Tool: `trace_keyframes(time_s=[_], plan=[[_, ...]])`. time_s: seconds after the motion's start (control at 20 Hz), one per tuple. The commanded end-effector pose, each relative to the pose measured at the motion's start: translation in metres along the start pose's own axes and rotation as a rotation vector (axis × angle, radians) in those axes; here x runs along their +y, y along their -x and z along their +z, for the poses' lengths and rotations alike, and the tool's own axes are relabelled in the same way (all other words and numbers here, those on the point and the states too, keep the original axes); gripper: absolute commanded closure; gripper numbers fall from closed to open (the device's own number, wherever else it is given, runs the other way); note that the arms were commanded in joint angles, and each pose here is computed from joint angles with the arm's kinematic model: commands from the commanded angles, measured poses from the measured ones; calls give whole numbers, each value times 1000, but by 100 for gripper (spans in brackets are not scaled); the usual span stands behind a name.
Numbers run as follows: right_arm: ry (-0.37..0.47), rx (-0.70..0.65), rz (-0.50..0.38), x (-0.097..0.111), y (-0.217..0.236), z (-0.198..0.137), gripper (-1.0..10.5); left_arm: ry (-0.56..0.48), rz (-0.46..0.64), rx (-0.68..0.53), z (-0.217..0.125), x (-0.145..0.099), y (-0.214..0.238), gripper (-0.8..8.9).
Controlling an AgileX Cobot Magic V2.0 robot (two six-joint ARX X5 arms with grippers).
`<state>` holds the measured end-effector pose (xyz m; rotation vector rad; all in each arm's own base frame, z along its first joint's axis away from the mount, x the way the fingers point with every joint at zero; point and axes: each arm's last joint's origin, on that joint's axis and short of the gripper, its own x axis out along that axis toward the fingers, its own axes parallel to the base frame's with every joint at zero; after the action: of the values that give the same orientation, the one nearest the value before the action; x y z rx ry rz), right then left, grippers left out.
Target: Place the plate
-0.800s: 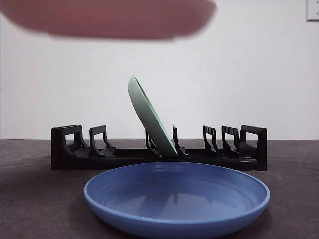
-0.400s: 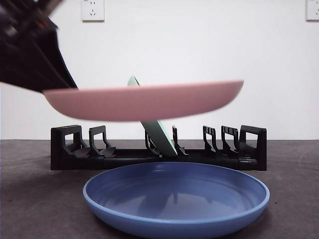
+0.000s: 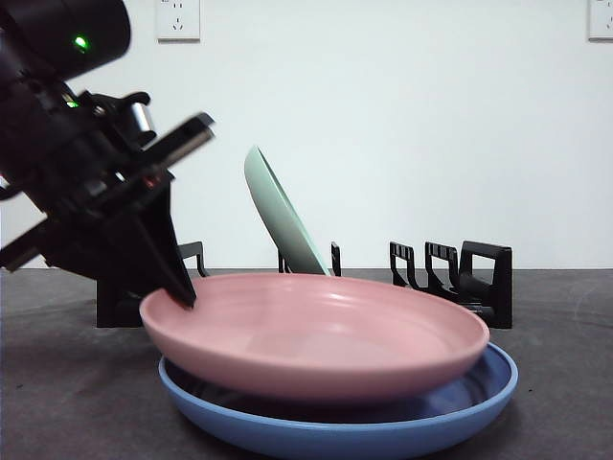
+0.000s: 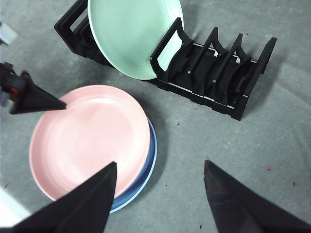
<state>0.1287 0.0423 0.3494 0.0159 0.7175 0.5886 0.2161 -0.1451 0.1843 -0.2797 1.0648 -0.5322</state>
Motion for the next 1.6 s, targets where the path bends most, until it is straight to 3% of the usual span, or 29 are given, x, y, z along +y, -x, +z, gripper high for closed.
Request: trace_keyframes(time_s=[0.05,0.25,0.45,0.5,0.6,0.65,0.8,1.0,1.15,1.3,1.45,1.6], plan=[[19,-11,-1,1,1,2,670,-7,24,6,-2,-4,-10,803],[18,-11,-1,1,1,2,670,-41,77,2,-8,-11,-16,802],[18,-10,-1,1,1,2,670,-57,59,-6,-8,-16,-17,742],[18,-10,-1,1,1,2,670,-58,54,-2,-9,-16,-17,699],[18,-10,0,1,1,2,670,-55,50,16,-10,-16,-16,494],[18,-10,0,1,1,2,669,-50,52,25,-11,-17,-13,444],[18,-13,0,1,0,3,669,-54,32,7,-8,-23,8,442],[-19,-35,10,-1,-5,9,669,-141,3,-149,10,-42,77,442],[-66,-22,21,-5,-16,14,664,-236,254,-265,17,-48,149,442],[-128,-8,81,-10,-34,27,591,-242,519,-370,15,-53,218,442],[-181,38,153,-10,-56,53,592,-217,536,-483,7,-60,268,442],[-171,82,217,2,-83,90,592,-204,507,-554,-2,-62,287,442]])
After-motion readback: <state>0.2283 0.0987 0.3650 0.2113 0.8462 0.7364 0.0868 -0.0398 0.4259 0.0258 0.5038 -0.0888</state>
